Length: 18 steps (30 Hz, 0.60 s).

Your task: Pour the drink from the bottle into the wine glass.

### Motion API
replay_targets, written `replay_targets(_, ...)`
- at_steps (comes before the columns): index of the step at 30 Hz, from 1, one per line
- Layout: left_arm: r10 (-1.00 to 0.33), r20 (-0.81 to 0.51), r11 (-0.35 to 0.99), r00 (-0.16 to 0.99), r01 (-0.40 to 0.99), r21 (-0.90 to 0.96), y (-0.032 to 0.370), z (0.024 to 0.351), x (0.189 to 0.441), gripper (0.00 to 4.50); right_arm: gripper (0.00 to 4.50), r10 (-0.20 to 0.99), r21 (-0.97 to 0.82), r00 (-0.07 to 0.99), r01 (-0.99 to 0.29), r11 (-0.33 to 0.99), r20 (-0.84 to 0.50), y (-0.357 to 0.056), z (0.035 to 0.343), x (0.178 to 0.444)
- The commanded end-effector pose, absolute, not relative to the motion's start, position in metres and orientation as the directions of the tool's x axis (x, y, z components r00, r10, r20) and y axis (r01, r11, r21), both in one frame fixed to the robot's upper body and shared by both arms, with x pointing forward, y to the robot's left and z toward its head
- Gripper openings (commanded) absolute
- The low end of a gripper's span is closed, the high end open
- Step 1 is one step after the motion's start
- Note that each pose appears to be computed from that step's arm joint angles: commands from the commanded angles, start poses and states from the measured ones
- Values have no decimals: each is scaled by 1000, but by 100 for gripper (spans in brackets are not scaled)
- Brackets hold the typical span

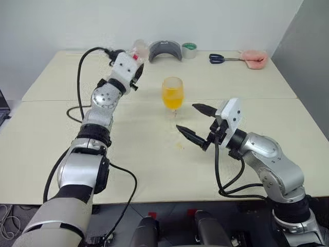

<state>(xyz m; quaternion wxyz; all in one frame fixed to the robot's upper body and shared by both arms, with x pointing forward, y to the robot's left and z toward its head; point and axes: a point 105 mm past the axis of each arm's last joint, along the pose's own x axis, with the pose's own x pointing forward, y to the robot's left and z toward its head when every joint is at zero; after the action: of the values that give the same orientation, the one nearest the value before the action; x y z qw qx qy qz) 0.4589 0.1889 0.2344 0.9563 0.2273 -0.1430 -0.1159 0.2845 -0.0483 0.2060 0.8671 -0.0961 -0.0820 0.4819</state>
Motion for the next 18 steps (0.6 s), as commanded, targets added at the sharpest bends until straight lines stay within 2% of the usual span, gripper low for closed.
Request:
replay_targets(1, -191, 236, 952, 953, 121, 280, 223, 237, 449, 172, 450, 876, -278, 482, -841, 464, 6, -37, 215, 281)
replay_targets(4, -96, 176, 983, 980, 66, 170, 255, 214, 439, 172, 450, 873, -273, 487, -845, 460, -38, -30, 212, 289)
replay_targets(9, -29, 106, 996, 994, 20, 87, 280, 190, 425, 172, 450, 891, -268, 452, -864, 426, -41, -12, 216, 291)
replay_targets(18, -37, 33, 999, 999, 36, 32, 294, 156, 413, 172, 450, 911, -274, 410, -881, 385, -37, 5, 218, 288)
